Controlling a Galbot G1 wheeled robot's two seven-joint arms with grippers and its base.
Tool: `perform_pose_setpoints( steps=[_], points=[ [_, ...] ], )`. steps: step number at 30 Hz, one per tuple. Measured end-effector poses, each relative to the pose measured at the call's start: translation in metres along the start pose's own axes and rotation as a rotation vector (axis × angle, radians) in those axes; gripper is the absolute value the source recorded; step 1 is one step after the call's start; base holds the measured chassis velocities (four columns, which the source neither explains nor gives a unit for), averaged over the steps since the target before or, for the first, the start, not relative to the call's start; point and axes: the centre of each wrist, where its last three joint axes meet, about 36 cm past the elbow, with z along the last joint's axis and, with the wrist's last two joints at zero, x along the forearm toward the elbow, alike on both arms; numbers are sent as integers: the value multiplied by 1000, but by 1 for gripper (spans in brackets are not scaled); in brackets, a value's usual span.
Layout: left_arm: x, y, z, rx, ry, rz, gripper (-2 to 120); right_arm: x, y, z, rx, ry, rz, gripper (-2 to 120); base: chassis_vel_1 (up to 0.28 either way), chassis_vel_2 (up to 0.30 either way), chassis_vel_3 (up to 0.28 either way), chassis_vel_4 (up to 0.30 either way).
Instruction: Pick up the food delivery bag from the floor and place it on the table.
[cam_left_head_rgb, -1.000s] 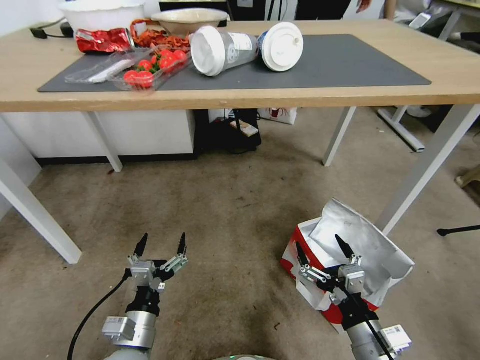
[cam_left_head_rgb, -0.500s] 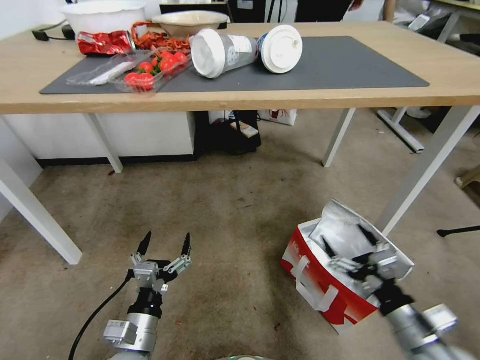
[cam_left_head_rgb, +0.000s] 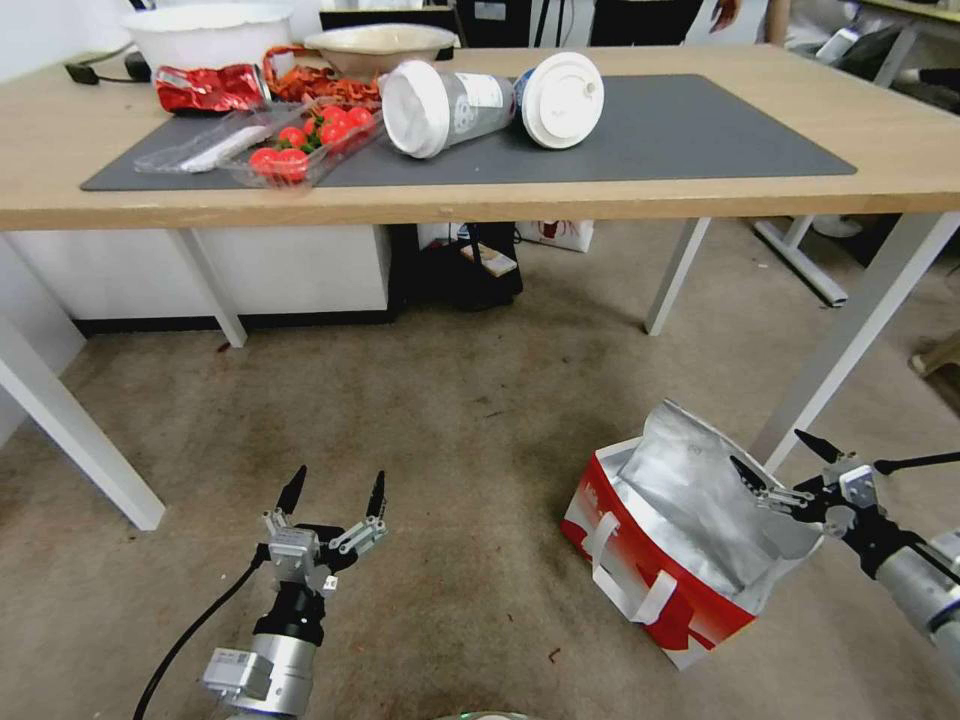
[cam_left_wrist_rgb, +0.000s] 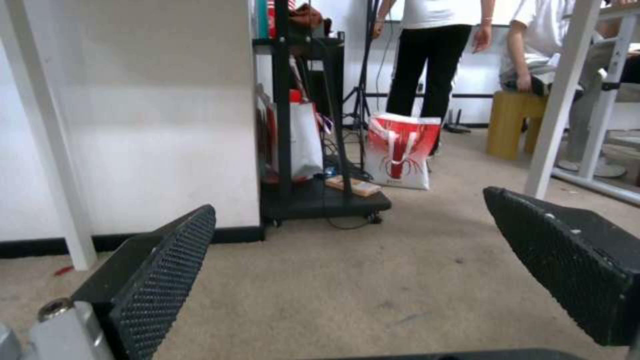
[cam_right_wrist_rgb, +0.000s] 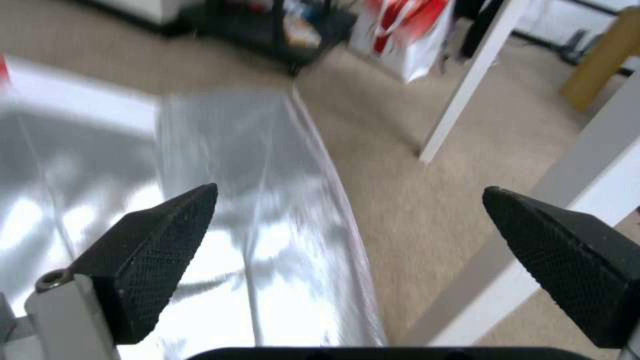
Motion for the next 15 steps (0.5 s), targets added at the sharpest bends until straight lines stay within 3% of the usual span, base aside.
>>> perform_pose_setpoints(
  steps=[3,15],
  points=[
    [3,-4,-2,3,13,5,100,-8,-24,8,48,92,-78,100,0,0,0,0],
    [4,-5,-1,-5,6,-16,100,-10,-37,24,64,199,-145,100,0,0,0,0]
  ],
)
